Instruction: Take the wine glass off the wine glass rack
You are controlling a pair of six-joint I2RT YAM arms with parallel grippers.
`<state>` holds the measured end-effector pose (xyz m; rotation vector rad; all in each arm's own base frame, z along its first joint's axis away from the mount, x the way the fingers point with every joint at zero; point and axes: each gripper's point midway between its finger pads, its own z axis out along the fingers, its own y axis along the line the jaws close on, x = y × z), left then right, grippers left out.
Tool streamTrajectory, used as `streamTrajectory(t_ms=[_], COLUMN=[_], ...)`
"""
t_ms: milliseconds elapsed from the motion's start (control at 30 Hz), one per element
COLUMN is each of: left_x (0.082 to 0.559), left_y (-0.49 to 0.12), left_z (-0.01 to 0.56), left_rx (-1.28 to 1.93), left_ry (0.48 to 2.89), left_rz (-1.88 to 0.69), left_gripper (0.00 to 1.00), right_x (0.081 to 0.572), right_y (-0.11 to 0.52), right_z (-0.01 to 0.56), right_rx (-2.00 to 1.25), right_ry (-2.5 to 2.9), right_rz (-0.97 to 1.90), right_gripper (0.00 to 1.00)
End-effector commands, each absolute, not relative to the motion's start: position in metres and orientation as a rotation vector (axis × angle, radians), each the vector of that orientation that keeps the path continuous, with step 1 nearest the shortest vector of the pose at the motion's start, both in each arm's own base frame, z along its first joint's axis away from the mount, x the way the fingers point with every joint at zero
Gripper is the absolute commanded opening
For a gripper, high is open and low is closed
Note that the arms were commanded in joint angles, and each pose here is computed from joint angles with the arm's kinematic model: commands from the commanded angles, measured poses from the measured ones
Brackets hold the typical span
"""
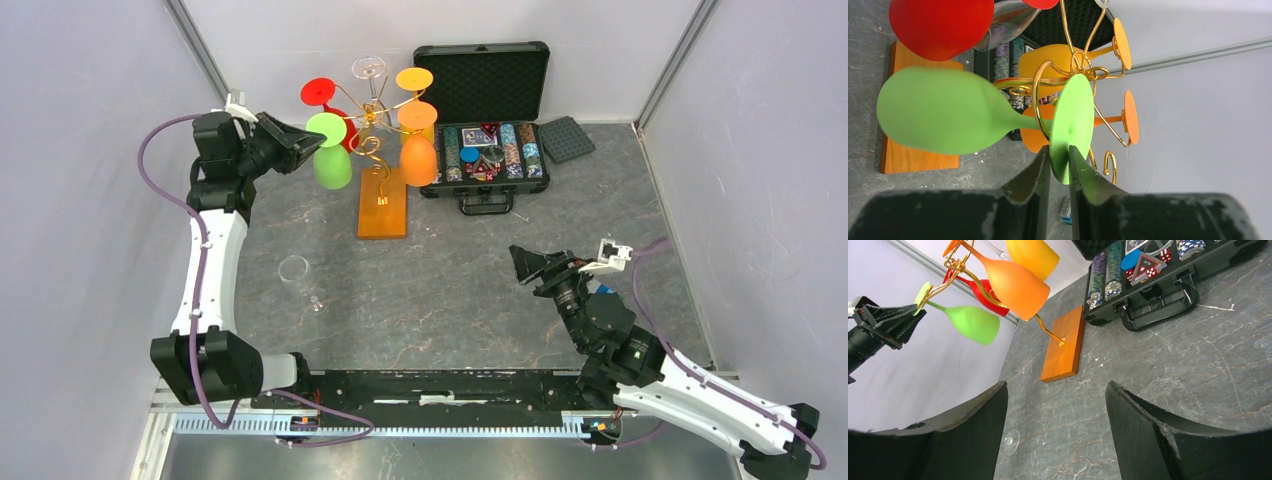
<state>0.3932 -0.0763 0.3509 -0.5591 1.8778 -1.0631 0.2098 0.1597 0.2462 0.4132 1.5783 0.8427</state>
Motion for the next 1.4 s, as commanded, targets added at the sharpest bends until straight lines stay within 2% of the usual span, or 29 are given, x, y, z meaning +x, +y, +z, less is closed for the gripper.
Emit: streamTrajectory(t_ms=[0, 367, 667, 1033, 1267, 1367], left_x=[0.384, 0.376, 0.386, 0.415, 0.419, 0.413], left_y=[-0.08, -0.081, -0.06, -0.053, -0.077, -0.088], left_z=[0.364, 0.396, 0.444, 0.431, 0.43, 0.426], left_rx=[-0.547, -0.567, -0.62, -0.704, -0.631, -0.591], left_ry=[1.844, 1.738, 1.533, 1.497, 1.523, 1.555], left_rz=[-1.101, -1.163, -1.101, -1.136, -1.334, -1.385], left_gripper=[0.18, 0.02, 0.02, 0.02, 0.02, 0.02], right_x=[0.213, 0.215, 0.218, 0.214, 0.212, 0.211], right_y=[0.148, 0.138, 0.137, 0.145, 0.144, 0.149], right_z=[0.254, 0.257, 0.27, 0.266, 0.27, 0.274], right_rx=[0.461, 0.522, 0.513, 0.52, 0.509, 0.453], right_ry=[1.528, 1.502, 1.499, 1.509, 1.503, 1.505], right_rz=[0.815, 0.802, 0.764, 0.839, 0.852, 0.851], right_gripper=[0.76, 0.75, 0.75, 0.74, 0.74, 0.79])
